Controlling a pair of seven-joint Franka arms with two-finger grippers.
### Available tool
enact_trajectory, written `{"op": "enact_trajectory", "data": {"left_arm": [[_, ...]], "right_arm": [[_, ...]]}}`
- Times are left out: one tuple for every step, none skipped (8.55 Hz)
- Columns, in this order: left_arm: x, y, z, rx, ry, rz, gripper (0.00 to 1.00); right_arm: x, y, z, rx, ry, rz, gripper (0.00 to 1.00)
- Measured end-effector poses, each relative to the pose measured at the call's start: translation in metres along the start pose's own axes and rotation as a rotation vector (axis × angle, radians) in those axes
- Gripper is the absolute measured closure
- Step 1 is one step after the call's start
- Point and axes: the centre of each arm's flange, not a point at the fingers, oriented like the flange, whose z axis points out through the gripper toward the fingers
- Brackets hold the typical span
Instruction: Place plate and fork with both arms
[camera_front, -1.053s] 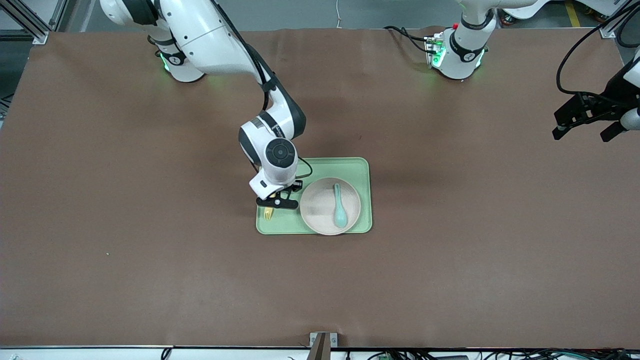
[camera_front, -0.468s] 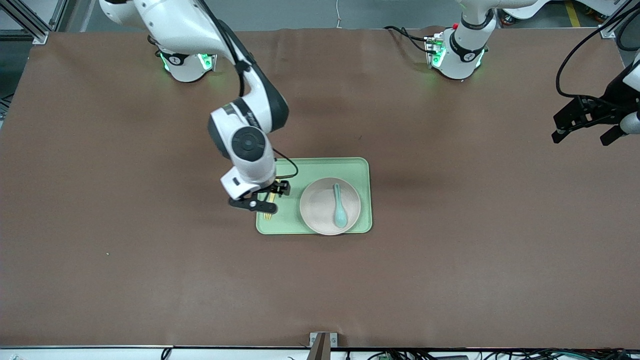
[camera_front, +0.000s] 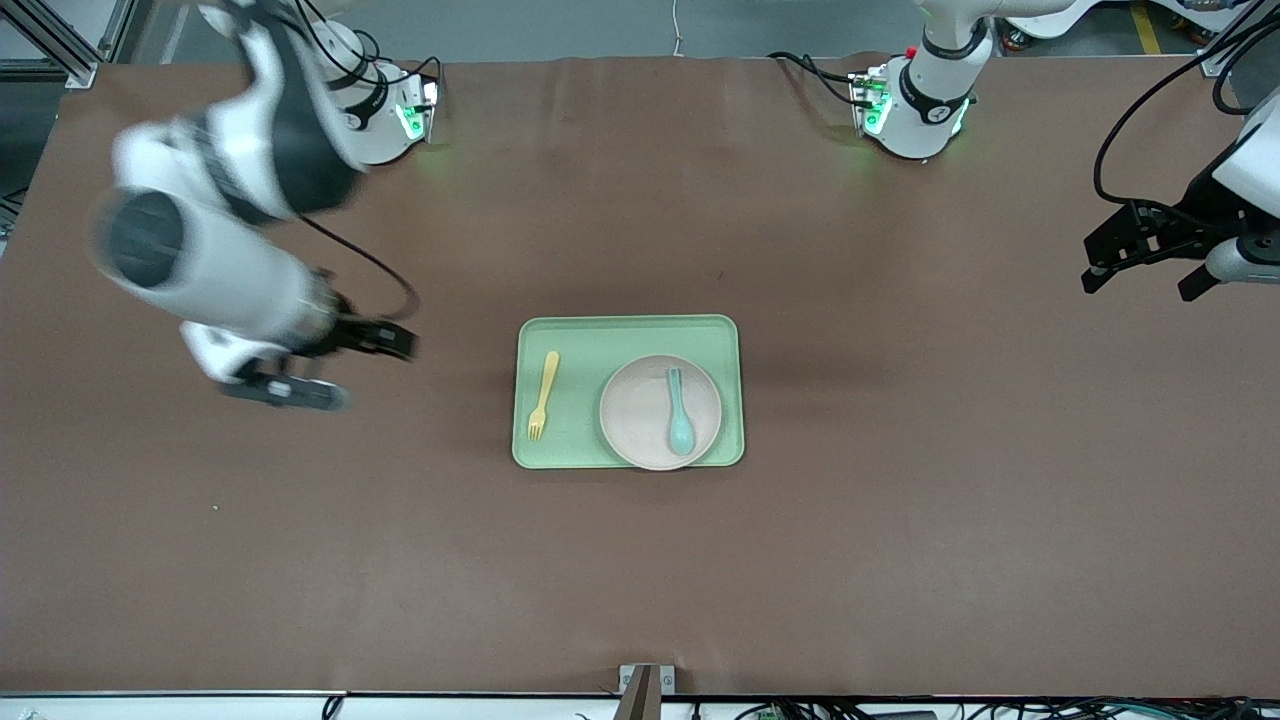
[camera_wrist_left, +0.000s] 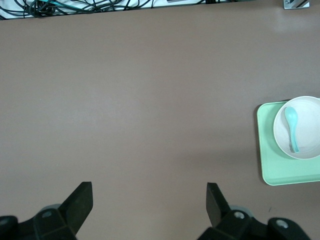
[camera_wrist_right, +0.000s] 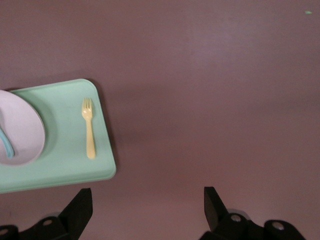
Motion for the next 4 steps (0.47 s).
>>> {"op": "enact_trajectory", "data": {"left_arm": [[0.0,-0.001,0.0,0.0,0.001,-0.002,0.0],[0.0,-0.002,-0.001,0.001,0.001,-0.003,0.0],[0.0,-0.002,-0.001,0.001,0.002,-0.004,0.0],[0.0,-0.002,-0.002,0.001,0.002,-0.004,0.0]], "right_arm": [[-0.022,0.058,-0.045,0.028,0.003,-0.022,0.01],[-0.04,0.109,-0.073,0.049,0.012,-0.069,0.01],[-0.052,0.149,-0.092,0.056,0.039,-0.093,0.0],[-0.06,0.165,-0.104,0.034,0.064,-0.1,0.0]]}}
